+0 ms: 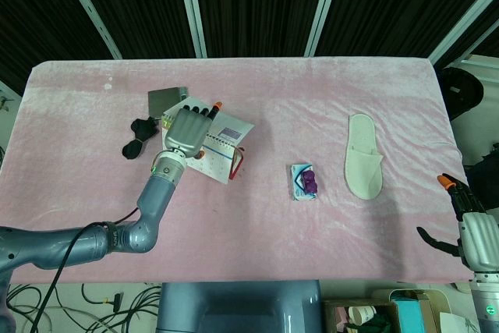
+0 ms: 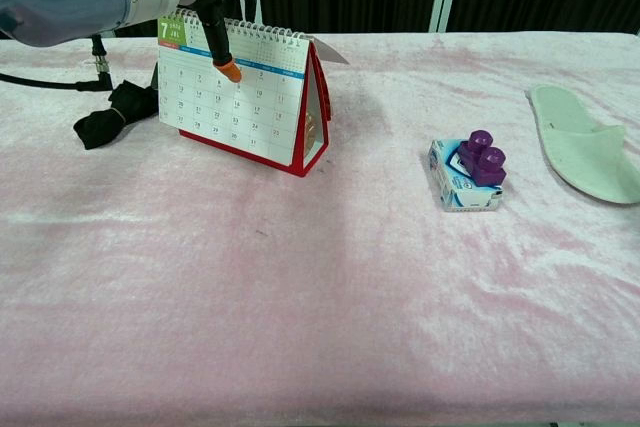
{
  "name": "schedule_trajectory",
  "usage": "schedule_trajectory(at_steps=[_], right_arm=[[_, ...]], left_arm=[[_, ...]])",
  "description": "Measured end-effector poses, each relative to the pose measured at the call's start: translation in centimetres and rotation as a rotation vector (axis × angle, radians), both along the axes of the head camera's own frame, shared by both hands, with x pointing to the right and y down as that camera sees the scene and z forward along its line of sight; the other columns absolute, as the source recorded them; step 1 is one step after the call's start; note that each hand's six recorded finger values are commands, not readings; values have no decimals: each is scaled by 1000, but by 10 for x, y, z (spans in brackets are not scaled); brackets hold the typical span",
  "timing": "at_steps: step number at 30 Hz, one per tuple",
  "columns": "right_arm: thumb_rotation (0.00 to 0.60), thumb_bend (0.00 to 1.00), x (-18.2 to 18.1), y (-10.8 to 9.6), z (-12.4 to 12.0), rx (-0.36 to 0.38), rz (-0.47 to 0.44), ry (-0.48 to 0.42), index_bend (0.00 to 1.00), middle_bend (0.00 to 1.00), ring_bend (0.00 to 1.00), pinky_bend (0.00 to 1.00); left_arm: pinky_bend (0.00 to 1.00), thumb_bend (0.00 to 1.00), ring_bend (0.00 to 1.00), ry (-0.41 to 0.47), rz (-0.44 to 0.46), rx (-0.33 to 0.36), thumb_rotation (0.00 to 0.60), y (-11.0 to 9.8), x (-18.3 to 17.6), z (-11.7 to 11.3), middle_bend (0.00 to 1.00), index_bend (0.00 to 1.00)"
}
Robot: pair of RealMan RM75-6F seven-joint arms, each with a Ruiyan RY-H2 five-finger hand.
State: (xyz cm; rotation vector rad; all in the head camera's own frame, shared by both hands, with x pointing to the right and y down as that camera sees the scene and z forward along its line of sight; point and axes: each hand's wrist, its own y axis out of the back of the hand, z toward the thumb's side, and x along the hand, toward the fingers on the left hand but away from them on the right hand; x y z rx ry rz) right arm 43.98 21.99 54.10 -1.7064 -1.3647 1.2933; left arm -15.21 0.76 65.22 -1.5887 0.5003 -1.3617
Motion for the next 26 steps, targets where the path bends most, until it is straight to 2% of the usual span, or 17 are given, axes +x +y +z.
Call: schedule_trajectory(at_steps=[7, 11, 17, 26], right_arm=[[600, 127, 0, 0, 0, 0, -7, 4, 114, 74, 67, 171], [600, 127, -1, 1, 0, 2, -16, 11, 114, 71, 66, 165], [600, 127, -2, 1, -1, 7, -32, 29, 114, 48, 53, 162], [600, 127, -5, 1, 0, 11, -48, 48, 105, 22, 37, 149]], left_arm=[[32, 0, 1, 103, -18, 83, 600, 0, -3, -29, 12, 0], [17, 0, 0, 158, -29, 123, 600, 11, -20, -50, 0, 0], [0, 0, 0, 172, -93, 118, 600, 56, -86, -65, 0, 0], [0, 0, 0, 118, -182, 91, 600, 150, -196, -70, 0, 0]])
